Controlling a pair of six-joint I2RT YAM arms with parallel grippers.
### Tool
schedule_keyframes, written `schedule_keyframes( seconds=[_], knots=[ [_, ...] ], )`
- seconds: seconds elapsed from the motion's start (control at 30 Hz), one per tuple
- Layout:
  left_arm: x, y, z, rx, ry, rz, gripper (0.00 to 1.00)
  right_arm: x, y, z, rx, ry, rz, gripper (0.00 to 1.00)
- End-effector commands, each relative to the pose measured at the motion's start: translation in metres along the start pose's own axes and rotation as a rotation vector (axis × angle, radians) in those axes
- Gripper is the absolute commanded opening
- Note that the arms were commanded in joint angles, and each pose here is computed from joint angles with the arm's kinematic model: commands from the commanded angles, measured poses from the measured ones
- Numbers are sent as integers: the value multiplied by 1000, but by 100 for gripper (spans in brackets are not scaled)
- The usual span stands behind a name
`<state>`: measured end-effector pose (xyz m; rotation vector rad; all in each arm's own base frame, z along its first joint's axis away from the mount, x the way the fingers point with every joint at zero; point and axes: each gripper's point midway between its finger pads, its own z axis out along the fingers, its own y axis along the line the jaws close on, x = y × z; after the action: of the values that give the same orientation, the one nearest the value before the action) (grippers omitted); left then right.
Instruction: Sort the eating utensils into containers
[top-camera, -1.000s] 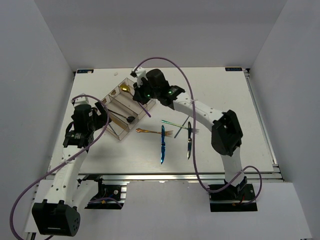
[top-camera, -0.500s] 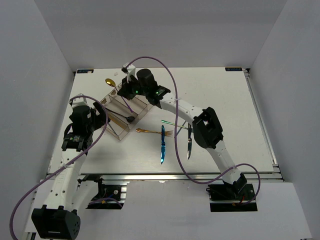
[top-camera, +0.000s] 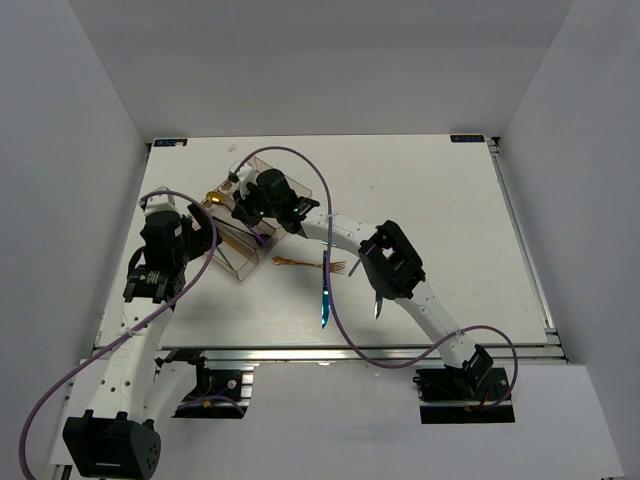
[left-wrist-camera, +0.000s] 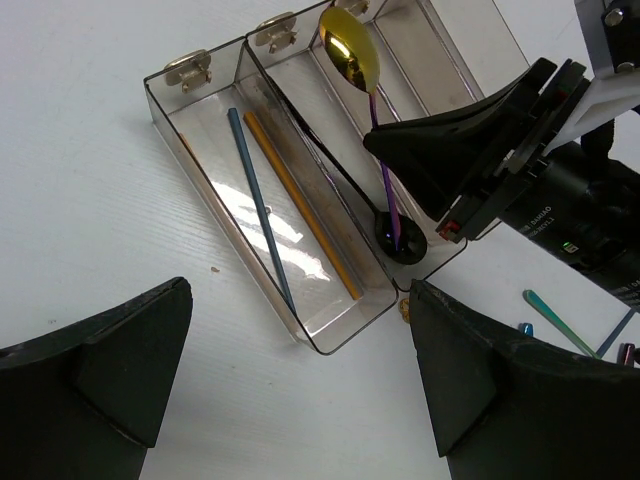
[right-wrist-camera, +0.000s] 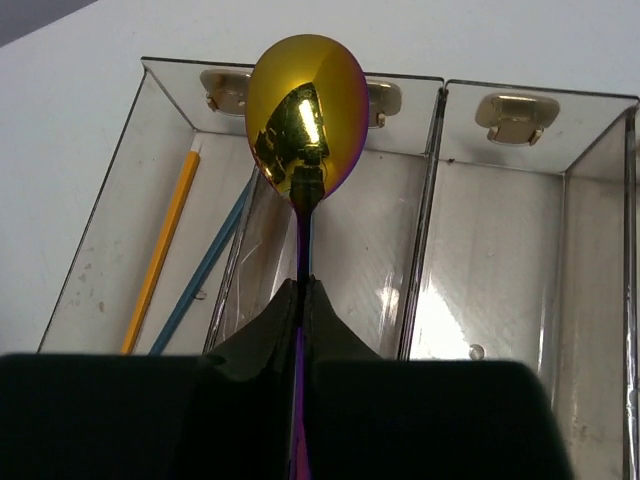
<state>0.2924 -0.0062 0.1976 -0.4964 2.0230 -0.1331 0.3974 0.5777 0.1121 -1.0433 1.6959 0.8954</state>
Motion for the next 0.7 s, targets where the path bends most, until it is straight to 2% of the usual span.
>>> schedule_keyframes(
  seconds=[0.0,0.03,0.13,0.23,0.43,0.5,0.53,0.67],
  knots=[
    [-3,-4,-4,27,-14,5,98,-52,-5,-8,39,-116,-73,3],
    [-3,-5,-4,30,-16,5,98,-54,-6,-10,54,-122,-66,15],
    [-3,-5,-4,31,-14,6,98,-64,-4,-20,64,-138,-64,33],
    [-3,-5,-4,31,-14,6,98,-81,2,-32,58,-155,-68,47],
    [-2,-4,-3,24,-14,6,98,-123,12,-74,92,-200,-73,50],
    [-2,-4,-3,22,-14,6,98,-128,12,-98,145,-195,-29,67],
    [-2,-4,-3,22,-13,6,98,-129,4,-109,210,-190,-7,89],
    [0,-5,-1,30,-4,9,98,-104,-27,-162,497,-103,160,89]
  ],
)
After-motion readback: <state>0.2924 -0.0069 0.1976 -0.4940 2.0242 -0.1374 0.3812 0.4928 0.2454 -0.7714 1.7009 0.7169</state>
